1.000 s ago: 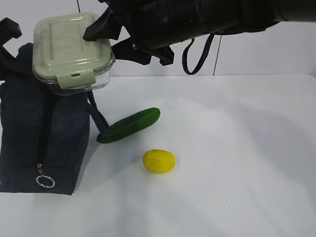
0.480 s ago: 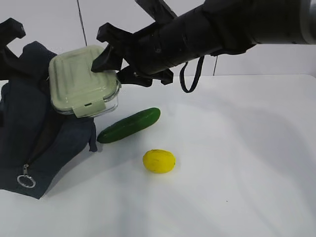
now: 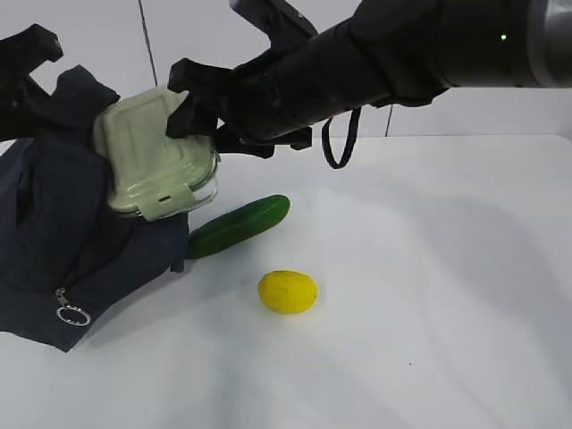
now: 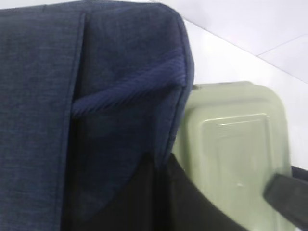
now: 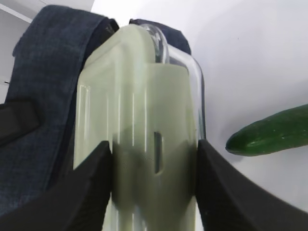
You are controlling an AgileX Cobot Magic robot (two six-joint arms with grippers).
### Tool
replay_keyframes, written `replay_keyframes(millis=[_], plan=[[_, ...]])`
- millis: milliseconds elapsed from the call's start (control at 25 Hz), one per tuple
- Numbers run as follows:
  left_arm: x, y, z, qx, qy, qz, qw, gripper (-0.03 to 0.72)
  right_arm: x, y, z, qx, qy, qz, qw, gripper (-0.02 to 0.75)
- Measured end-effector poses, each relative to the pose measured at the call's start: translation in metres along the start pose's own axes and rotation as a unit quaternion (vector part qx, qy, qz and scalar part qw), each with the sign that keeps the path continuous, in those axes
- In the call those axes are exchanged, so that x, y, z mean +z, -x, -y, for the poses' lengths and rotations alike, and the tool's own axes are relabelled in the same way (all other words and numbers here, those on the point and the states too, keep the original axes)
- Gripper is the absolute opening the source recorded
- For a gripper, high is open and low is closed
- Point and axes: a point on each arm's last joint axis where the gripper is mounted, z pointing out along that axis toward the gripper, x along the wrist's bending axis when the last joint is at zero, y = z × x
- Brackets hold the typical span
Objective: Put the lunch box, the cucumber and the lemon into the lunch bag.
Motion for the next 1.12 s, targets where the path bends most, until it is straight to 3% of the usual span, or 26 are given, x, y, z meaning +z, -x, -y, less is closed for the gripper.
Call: replay_keyframes(millis=[240,600,1120], plan=[[0.000,0.002,0.000,-0.004,0.002,0.005,1.000,-0.006,0.022,-0.003,0.005,-0.006,-0.012,-0.004,1.000,0.397],[0.003,0.003,0.001,-0.005,0.002,0.006,1.000,-0.006,0.064,-0.028,0.013,-0.029,-0.025,-0.035,0.999,0.397],[0.002,0.003,0.000,-0.005,0.006,0.006,1.000,-0.006,0.073,-0.027,0.018,0.000,-0.043,-0.049,0.998,0.397]])
